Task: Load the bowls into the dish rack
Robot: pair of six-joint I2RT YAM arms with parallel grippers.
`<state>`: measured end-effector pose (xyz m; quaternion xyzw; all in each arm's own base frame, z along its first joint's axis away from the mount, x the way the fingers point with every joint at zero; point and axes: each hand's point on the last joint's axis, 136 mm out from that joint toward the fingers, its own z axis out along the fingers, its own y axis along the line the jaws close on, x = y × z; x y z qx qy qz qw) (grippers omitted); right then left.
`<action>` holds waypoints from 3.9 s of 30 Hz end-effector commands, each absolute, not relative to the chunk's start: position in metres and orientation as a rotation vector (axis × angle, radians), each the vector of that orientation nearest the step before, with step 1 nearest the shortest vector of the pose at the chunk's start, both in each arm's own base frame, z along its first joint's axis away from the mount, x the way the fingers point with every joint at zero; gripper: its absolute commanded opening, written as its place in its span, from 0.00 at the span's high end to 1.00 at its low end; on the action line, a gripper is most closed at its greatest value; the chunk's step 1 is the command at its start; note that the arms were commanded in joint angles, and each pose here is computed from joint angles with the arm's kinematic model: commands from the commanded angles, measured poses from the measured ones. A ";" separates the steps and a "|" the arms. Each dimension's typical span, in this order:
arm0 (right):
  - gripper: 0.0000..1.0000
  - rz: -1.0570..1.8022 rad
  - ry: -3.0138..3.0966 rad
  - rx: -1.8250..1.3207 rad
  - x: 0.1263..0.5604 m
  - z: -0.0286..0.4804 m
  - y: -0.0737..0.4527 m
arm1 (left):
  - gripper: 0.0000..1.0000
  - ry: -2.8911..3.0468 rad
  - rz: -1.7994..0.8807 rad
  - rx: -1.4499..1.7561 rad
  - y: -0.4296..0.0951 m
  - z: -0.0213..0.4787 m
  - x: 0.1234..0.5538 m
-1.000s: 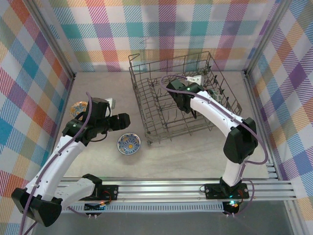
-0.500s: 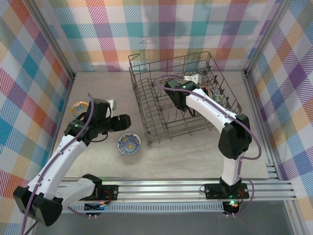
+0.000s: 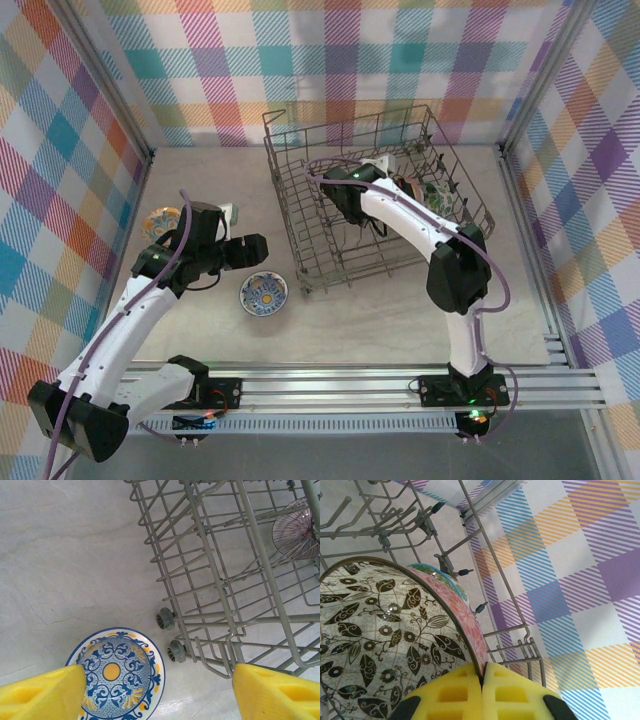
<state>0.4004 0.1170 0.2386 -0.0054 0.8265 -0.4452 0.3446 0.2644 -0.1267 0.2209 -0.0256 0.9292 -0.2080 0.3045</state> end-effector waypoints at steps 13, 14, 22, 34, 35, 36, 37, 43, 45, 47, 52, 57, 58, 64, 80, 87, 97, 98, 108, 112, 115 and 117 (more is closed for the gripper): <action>1.00 -1.318 2.070 -0.037 0.401 0.248 0.121 | 0.22 2.436 -0.589 -0.061 -0.128 0.223 0.268; 1.00 -1.321 2.071 -0.047 0.402 0.246 0.122 | 0.23 2.435 -0.589 -0.061 -0.128 0.224 0.268; 1.00 -1.341 2.083 -0.099 0.406 0.232 0.132 | 0.22 2.439 -0.594 -0.065 -0.128 0.223 0.268; 0.98 -1.334 2.105 -0.185 0.413 0.214 0.149 | 0.23 2.437 -0.594 -0.069 -0.127 0.223 0.267; 0.98 -1.340 2.107 -0.191 0.413 0.212 0.149 | 0.22 2.437 -0.593 -0.066 -0.127 0.224 0.267; 0.98 -1.342 2.108 -0.198 0.414 0.211 0.150 | 0.23 2.438 -0.591 -0.067 -0.127 0.224 0.267; 0.98 -1.347 2.107 -0.206 0.414 0.210 0.150 | 0.22 2.438 -0.592 -0.065 -0.127 0.224 0.266; 0.97 -1.349 2.122 -0.230 0.415 0.202 0.154 | 0.22 2.438 -0.595 -0.066 -0.128 0.224 0.267; 0.97 -1.344 2.128 -0.245 0.416 0.198 0.158 | 0.22 2.438 -0.594 -0.066 -0.128 0.224 0.267; 0.97 -1.337 2.140 -0.257 0.417 0.195 0.160 | 0.22 2.438 -0.595 -0.067 -0.128 0.224 0.267; 0.97 -1.319 2.166 -0.267 0.419 0.189 0.163 | 0.22 2.442 -0.593 -0.067 -0.127 0.223 0.266; 0.96 -1.315 2.174 -0.275 0.418 0.188 0.166 | 0.22 2.439 -0.592 -0.056 -0.127 0.222 0.266; 0.96 -1.313 2.173 -0.276 0.418 0.190 0.167 | 0.22 2.442 -0.590 -0.052 -0.127 0.222 0.266; 0.93 -1.286 2.196 -0.300 0.418 0.181 0.175 | 0.22 2.450 -0.579 -0.041 -0.128 0.222 0.270; 0.36 -1.132 2.261 -0.345 0.425 0.169 0.193 | 0.22 2.481 -0.557 -0.075 -0.126 0.220 0.272; 0.17 -0.936 2.316 -0.312 0.419 0.188 0.201 | 0.22 2.527 -0.460 -0.130 -0.109 0.211 0.262; 0.12 -0.591 2.374 -0.318 0.386 0.207 0.210 | 0.19 2.699 -0.408 -0.449 -0.084 0.137 0.230; 0.11 -0.560 2.376 -0.327 0.383 0.207 0.211 | 0.19 2.704 -0.405 -0.474 -0.083 0.133 0.228; 0.11 -0.361 2.402 -0.335 0.350 0.197 0.205 | 0.26 2.853 -0.334 -0.602 -0.080 0.065 0.216; 0.10 -0.368 2.413 -0.360 0.345 0.185 0.202 | 0.36 2.906 -0.297 -0.615 -0.082 0.052 0.215; 0.10 -0.339 2.425 -0.385 0.343 0.177 0.205 | 0.45 2.911 -0.277 -0.625 -0.081 0.047 0.216; 0.10 -0.325 2.432 -0.394 0.342 0.173 0.207 | 0.53 2.916 -0.266 -0.635 -0.081 0.045 0.216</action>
